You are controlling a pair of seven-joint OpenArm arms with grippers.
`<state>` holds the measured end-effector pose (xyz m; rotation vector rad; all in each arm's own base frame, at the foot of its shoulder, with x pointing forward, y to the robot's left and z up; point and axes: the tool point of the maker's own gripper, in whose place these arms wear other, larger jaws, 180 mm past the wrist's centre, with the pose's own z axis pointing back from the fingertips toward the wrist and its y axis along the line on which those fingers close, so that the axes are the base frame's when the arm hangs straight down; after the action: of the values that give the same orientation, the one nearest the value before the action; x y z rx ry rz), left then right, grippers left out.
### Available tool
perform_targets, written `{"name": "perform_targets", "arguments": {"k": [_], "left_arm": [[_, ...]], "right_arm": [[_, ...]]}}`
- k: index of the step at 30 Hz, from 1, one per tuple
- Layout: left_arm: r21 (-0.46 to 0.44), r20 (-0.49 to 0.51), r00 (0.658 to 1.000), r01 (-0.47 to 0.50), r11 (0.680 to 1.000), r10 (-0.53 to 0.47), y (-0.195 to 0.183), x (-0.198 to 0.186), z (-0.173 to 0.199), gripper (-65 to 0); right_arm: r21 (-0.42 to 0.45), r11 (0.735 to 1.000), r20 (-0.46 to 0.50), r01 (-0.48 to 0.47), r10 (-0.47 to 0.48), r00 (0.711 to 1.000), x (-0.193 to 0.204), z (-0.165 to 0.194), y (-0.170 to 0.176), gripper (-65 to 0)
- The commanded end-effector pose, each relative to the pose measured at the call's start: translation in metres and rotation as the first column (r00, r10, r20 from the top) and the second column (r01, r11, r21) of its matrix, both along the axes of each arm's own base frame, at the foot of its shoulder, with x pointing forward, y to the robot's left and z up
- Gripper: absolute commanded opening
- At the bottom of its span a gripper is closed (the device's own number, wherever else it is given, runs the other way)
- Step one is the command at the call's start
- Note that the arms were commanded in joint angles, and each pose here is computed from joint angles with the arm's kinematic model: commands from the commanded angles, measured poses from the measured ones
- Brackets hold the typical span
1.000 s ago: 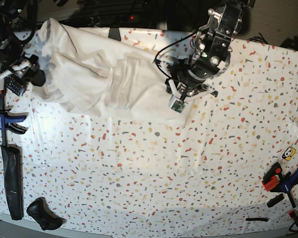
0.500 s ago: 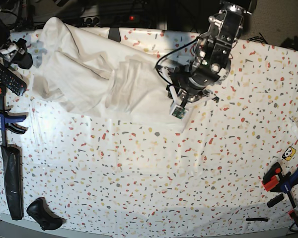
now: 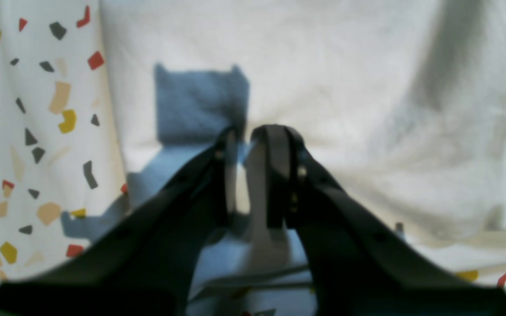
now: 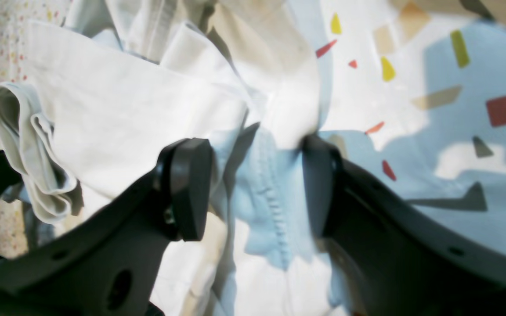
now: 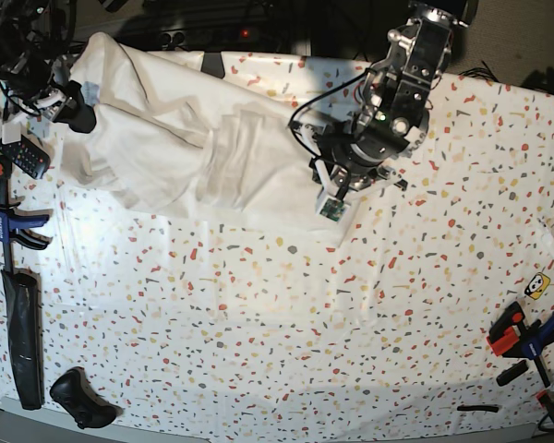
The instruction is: Fold the T-shirt properly
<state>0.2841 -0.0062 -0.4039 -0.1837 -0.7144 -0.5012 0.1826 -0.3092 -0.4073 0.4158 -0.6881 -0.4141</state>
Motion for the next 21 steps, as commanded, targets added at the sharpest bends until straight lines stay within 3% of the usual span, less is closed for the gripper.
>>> {"name": "perform_targets", "arguments": {"k": [1, 8, 10, 13, 15, 18, 21], "left_arm": [[-0.011, 0.033, 0.999, -0.007, 1.000, 0.007, -0.001, 0.008, 0.010, -54.2], [-0.010, 0.032, 0.999, -0.007, 1.000, 0.007, -0.001, 0.008, 0.009, -54.3], [-0.011, 0.033, 0.999, -0.008, 1.000, 0.008, -0.001, 0.008, 0.009, -57.5], [-0.011, 0.033, 0.999, -0.007, 1.000, 0.007, -0.001, 0.008, 0.009, -65.0], [-0.011, 0.034, 0.999, -0.007, 1.000, 0.007, -0.001, 0.008, 0.010, -65.0], [-0.015, 0.039, 0.999, -0.007, 1.000, 0.007, -0.002, 0.009, 0.010, -65.0], [-0.016, 0.041, 0.999, -0.007, 1.000, 0.007, -0.002, 0.009, 0.011, -65.0]], "right_arm": [[0.003, 1.000, -0.029, -0.024, 0.024, 0.999, 0.000, -0.004, 0.004, -31.3], [0.105, 0.988, 0.011, -0.117, 0.116, 0.993, 0.036, -0.016, 0.061, -31.9], [0.113, 0.982, 0.032, -0.154, 0.152, 0.988, 0.048, -0.013, 0.074, -37.9], [0.107, 0.976, 0.077, -0.188, 0.180, 0.981, 0.070, -0.003, 0.082, -54.3], [0.097, 0.978, 0.126, -0.185, 0.172, 0.977, 0.088, 0.009, 0.081, -63.0], [0.073, 0.981, 0.193, -0.181, 0.164, 0.967, 0.115, 0.029, 0.078, -65.0], [-0.021, 0.984, 0.204, -0.180, 0.180, 0.962, 0.141, 0.042, 0.067, -65.0]]}}
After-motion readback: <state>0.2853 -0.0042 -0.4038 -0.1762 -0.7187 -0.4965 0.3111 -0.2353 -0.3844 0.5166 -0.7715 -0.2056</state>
